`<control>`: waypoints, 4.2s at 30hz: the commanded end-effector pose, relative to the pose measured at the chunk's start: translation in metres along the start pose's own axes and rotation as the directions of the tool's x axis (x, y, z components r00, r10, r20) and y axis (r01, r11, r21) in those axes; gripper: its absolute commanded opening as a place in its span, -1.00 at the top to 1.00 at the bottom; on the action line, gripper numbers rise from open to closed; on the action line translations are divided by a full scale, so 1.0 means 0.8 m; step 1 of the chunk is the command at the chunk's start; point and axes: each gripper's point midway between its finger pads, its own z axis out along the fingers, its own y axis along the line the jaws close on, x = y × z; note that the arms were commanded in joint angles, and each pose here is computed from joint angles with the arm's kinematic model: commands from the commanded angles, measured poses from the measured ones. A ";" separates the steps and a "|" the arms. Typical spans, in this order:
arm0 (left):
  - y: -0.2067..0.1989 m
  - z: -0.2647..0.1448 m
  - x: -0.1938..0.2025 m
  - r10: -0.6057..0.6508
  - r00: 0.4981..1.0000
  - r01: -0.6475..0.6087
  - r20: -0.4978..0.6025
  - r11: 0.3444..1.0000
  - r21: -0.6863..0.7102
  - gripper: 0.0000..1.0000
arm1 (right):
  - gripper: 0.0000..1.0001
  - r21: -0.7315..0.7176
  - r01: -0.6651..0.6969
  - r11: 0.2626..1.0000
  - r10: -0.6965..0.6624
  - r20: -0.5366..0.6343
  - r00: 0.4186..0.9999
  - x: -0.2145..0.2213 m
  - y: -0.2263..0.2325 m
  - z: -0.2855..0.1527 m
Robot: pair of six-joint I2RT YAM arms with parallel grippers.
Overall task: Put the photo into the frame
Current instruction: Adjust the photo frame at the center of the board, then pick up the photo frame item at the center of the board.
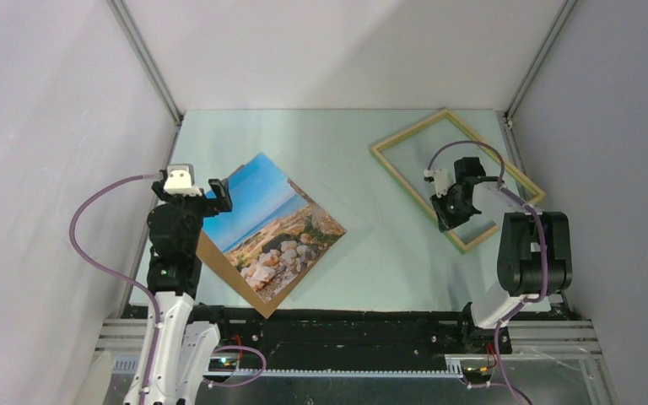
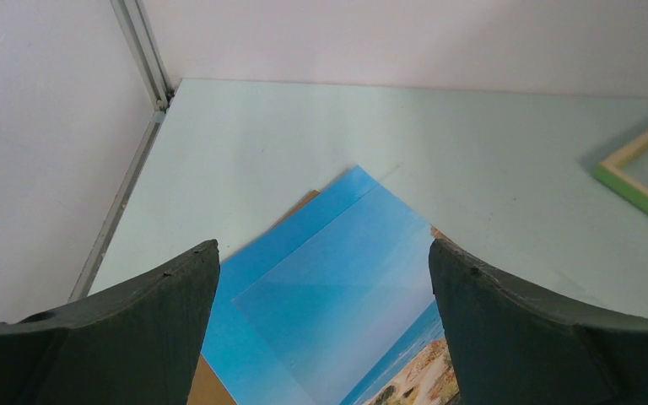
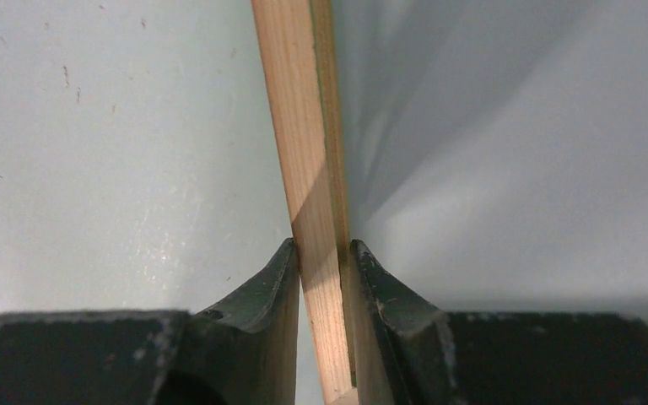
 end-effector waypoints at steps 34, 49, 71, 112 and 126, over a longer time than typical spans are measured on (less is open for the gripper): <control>0.024 0.004 0.000 0.173 0.984 -0.174 -0.031 0.983 -0.061 -0.97 | -0.01 -0.259 -0.240 0.935 0.229 -0.074 0.971 -0.061 0.177 0.024; 0.042 0.010 0.052 0.200 0.956 -0.222 -0.214 0.971 -0.084 -0.97 | -0.58 -0.257 -0.174 0.951 0.215 0.139 0.967 -0.158 0.182 0.012; 0.000 0.020 0.198 0.009 0.720 0.091 -0.693 0.990 0.107 -0.97 | -0.99 -0.324 0.171 0.931 -0.040 0.374 0.927 -0.313 0.246 -0.009; -0.029 -0.012 0.313 -0.355 0.171 0.494 -0.919 0.838 -0.232 -0.97 | -0.89 -0.668 -0.023 0.744 0.126 0.107 0.986 -0.326 0.284 0.095; -0.037 -0.004 0.320 -0.349 0.161 0.533 -0.923 0.818 -0.216 -0.97 | -0.79 -0.819 -0.113 0.563 0.172 -0.018 0.985 -0.307 0.318 0.095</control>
